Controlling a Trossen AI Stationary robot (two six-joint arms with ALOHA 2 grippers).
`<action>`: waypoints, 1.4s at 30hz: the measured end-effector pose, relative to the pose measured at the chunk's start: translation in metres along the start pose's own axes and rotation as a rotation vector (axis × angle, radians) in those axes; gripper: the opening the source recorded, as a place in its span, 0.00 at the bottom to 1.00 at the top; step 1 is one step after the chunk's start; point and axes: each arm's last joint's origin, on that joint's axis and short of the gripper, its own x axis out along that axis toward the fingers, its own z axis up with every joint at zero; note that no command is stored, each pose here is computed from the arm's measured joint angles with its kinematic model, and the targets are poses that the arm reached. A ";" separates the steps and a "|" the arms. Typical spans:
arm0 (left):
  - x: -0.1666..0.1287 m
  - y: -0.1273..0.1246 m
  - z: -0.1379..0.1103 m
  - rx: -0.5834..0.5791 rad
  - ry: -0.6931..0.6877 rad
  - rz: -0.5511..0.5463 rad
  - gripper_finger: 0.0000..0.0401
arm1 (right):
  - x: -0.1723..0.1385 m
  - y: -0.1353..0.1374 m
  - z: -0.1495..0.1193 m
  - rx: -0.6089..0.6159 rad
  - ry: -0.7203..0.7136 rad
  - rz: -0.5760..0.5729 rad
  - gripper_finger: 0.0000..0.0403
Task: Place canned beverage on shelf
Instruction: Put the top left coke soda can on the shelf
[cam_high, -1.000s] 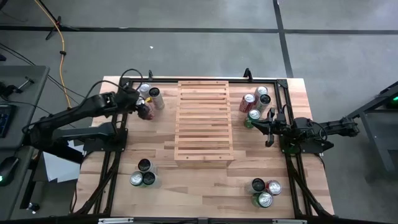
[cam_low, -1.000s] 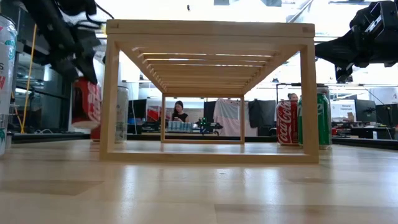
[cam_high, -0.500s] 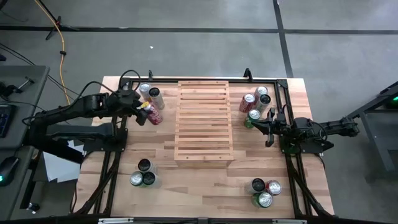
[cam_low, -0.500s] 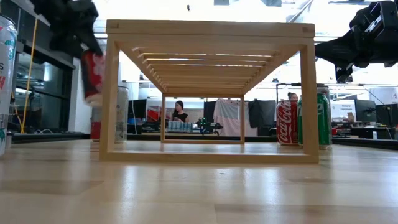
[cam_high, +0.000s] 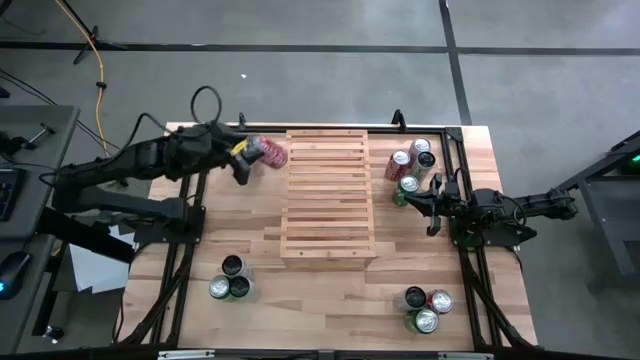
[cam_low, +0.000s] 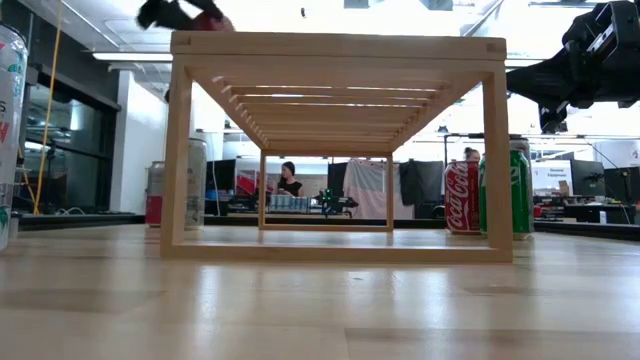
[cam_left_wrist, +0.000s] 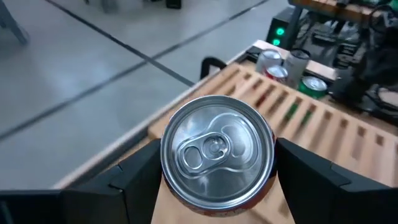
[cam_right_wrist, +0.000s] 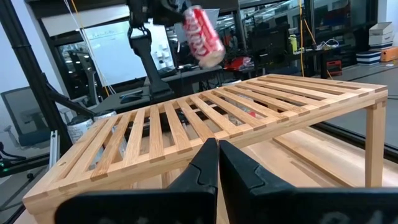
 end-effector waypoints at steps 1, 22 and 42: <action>0.004 -0.003 0.008 0.020 -0.003 0.015 0.64 | 0.000 0.000 0.000 -0.002 -0.001 -0.002 0.00; 0.136 -0.006 0.084 0.267 0.290 0.126 0.64 | 0.000 0.000 -0.002 -0.007 0.016 -0.007 0.00; 0.164 0.014 0.073 0.219 0.397 0.131 0.65 | 0.000 0.000 -0.002 -0.006 0.016 -0.006 0.00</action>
